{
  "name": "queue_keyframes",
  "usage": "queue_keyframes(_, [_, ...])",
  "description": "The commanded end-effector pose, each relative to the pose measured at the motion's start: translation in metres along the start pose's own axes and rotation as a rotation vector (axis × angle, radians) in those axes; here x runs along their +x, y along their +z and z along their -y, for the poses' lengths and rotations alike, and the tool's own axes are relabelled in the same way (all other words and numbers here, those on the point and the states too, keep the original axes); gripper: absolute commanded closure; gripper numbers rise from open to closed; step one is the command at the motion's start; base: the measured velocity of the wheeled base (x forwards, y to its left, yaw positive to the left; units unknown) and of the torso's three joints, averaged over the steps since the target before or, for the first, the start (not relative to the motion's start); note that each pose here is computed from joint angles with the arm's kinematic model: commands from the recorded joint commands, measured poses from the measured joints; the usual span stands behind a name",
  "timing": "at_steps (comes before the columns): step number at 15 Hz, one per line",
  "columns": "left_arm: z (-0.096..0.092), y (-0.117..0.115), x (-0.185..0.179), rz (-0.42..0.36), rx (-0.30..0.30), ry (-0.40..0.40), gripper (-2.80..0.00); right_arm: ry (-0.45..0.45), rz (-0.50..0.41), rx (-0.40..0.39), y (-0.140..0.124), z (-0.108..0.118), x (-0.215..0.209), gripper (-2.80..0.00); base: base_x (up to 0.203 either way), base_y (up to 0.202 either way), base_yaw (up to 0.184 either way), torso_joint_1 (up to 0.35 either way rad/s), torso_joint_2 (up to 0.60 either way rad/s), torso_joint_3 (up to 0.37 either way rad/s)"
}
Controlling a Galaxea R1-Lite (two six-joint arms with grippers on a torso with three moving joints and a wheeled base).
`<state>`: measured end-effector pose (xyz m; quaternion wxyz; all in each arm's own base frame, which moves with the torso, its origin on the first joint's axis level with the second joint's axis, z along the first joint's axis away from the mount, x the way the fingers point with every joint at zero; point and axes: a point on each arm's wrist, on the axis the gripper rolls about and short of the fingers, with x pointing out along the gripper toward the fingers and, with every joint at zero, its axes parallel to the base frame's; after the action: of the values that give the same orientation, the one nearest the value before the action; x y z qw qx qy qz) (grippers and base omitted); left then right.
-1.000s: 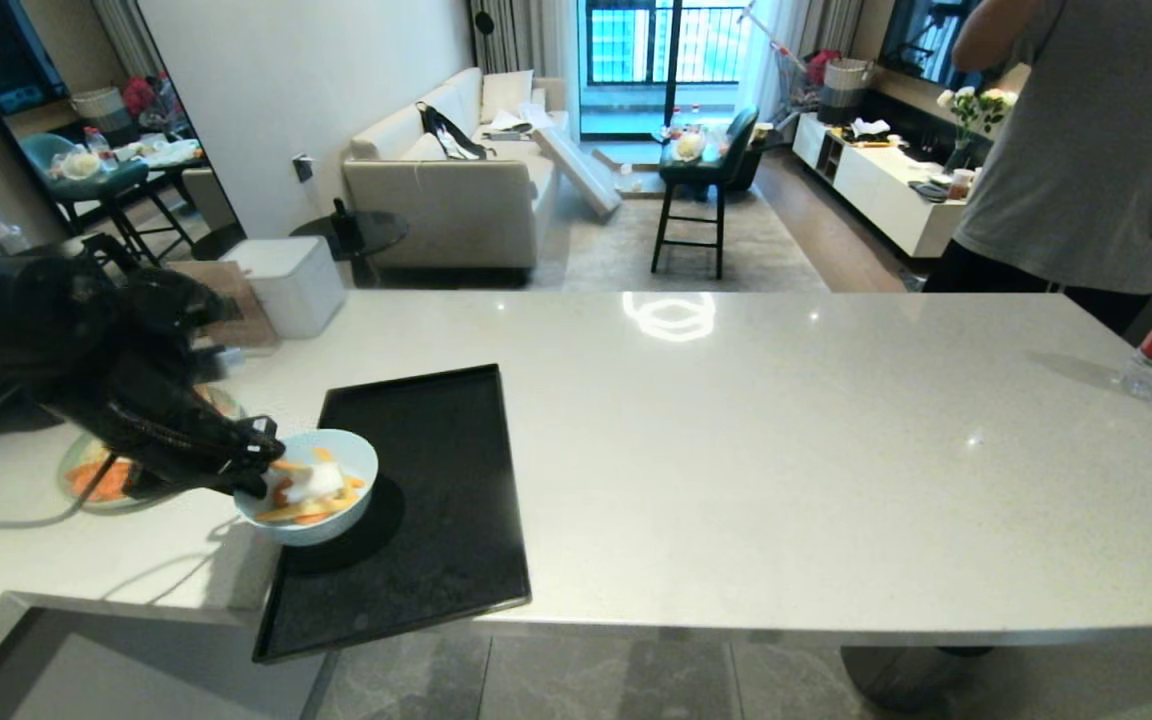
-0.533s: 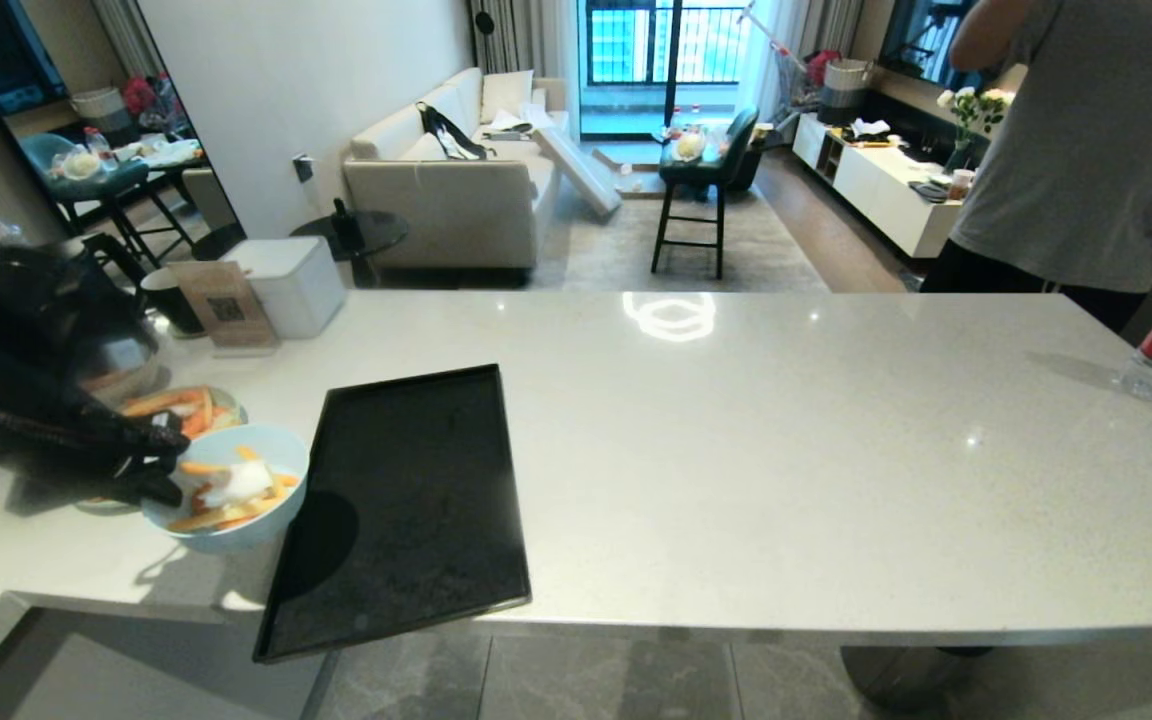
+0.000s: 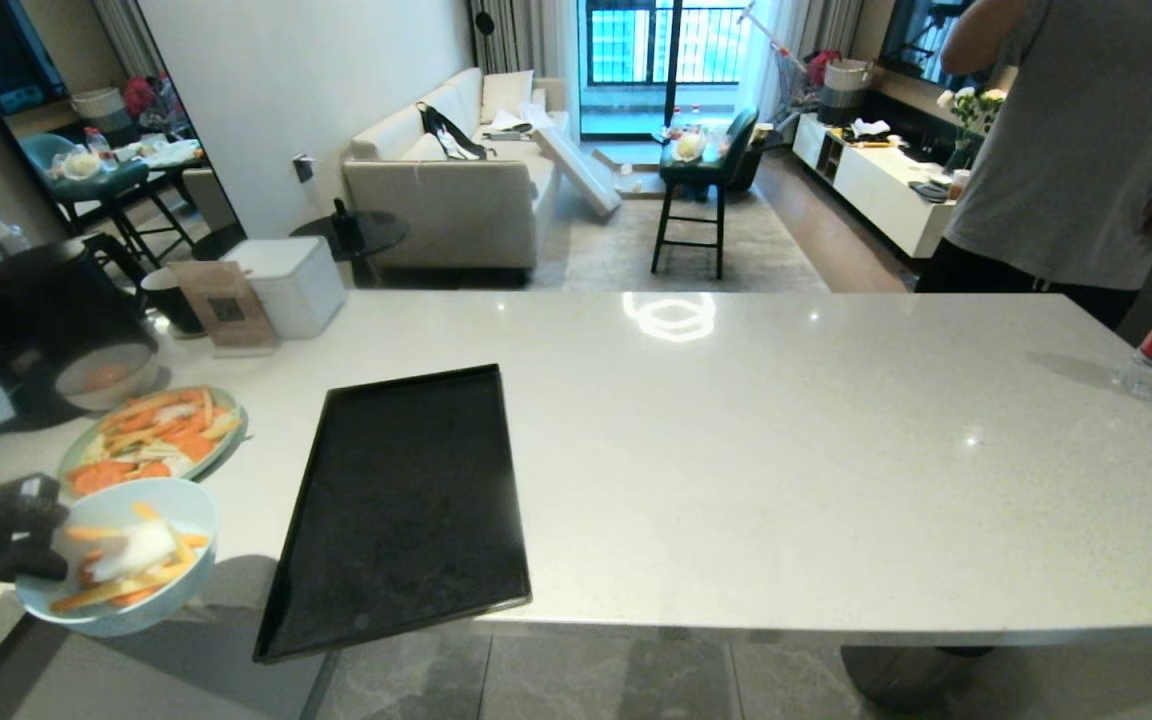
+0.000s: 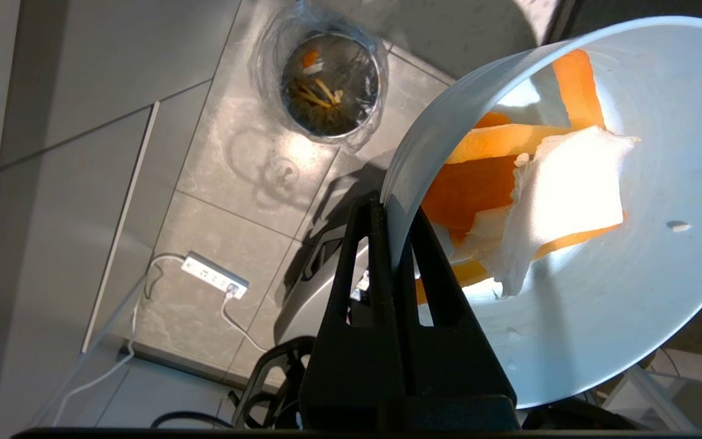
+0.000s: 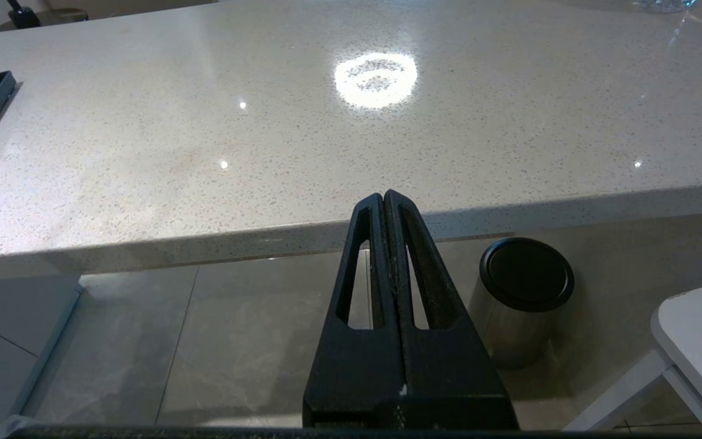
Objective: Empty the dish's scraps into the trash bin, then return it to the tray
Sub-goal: Move the bowl over the trash can
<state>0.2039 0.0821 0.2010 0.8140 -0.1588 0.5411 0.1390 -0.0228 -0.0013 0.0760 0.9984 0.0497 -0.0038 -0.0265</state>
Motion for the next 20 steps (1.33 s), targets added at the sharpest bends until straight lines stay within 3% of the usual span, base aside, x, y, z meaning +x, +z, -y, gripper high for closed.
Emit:
queue_keyframes(1, [-0.005,-0.025,-0.013,0.022,-0.020,0.006,0.00,0.000,0.001,0.000,0.000,0.000,0.000,0.00,0.000,0.000,0.000,0.000,0.00,0.000])
queue_keyframes(6, [-0.005,-0.065,-0.024,0.041,-0.009,-0.031,0.00,0.000,0.001,0.000,0.000,0.000,0.000,0.00,0.000,0.000,0.000,0.000,0.00,0.000])
queue_keyframes(9, [-0.004,-0.088,-0.027,0.049,0.079,-0.076,0.00,0.000,0.001,0.000,0.000,0.000,0.000,0.00,0.000,0.000,0.000,0.000,0.00,0.000])
queue_keyframes(11, [-0.004,-0.098,-0.029,0.051,0.100,-0.079,0.00,0.000,0.001,0.000,0.000,0.000,0.000,0.00,0.000,0.000,0.000,0.000,0.00,0.000])
queue_keyframes(15, [-0.003,-0.109,-0.030,0.058,0.118,-0.132,0.00,0.000,0.001,0.000,0.000,0.000,0.000,0.00,0.000,0.000,0.000,0.000,0.00,0.000])
queue_keyframes(20, [-0.003,-0.111,-0.029,0.054,0.144,-0.132,0.00,0.000,0.001,0.000,0.000,0.000,0.000,0.00,0.000,0.000,0.000,0.000,0.00,0.000])
